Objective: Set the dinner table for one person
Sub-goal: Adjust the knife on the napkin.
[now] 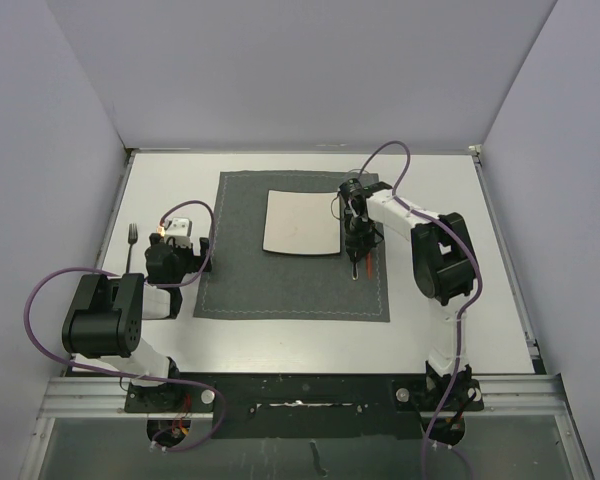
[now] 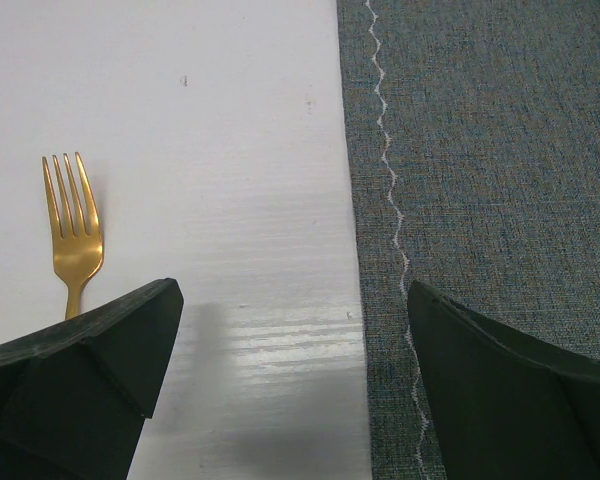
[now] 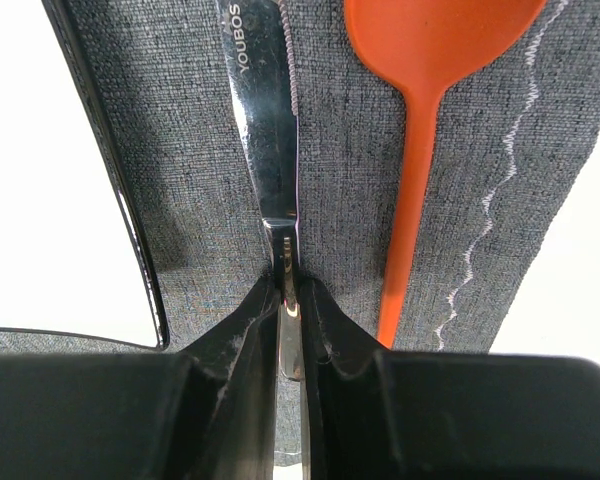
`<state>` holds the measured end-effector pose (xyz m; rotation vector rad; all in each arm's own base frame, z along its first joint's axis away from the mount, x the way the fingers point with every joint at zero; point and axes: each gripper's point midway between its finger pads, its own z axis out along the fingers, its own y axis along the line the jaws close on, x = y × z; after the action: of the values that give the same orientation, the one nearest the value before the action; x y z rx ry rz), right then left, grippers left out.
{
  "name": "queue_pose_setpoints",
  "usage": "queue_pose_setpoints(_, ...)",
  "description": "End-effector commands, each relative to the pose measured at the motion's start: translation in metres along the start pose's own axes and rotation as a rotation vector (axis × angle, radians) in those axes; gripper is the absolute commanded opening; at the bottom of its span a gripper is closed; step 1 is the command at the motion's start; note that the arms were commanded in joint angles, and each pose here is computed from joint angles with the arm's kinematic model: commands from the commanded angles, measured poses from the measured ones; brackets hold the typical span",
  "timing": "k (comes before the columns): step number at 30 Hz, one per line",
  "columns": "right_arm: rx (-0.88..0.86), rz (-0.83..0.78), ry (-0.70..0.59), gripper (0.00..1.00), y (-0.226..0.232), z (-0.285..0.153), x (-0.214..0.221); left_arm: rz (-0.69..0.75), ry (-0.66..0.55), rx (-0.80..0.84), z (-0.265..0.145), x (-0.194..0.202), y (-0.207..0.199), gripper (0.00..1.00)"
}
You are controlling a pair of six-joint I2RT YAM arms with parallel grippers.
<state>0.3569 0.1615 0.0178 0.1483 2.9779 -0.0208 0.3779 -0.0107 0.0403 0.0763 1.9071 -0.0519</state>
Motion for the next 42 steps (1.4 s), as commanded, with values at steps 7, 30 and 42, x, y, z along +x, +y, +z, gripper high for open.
queue_pose_setpoints(7, -0.013, 0.059, -0.029, 0.00, 0.007, 0.001, -0.018, -0.010, -0.052, -0.010, 0.007, -0.017, 0.003, 0.98)
queue_pose_setpoints(30, 0.032, 0.070, -0.082, 0.03, -0.003, -0.020, -0.025, -0.010, -0.052, -0.010, 0.007, -0.017, 0.003, 0.98)
queue_pose_setpoints(42, 0.023, 0.067, -0.084, 0.06, 0.000, -0.020, -0.027, -0.010, -0.052, -0.010, 0.007, -0.017, 0.003, 0.98)
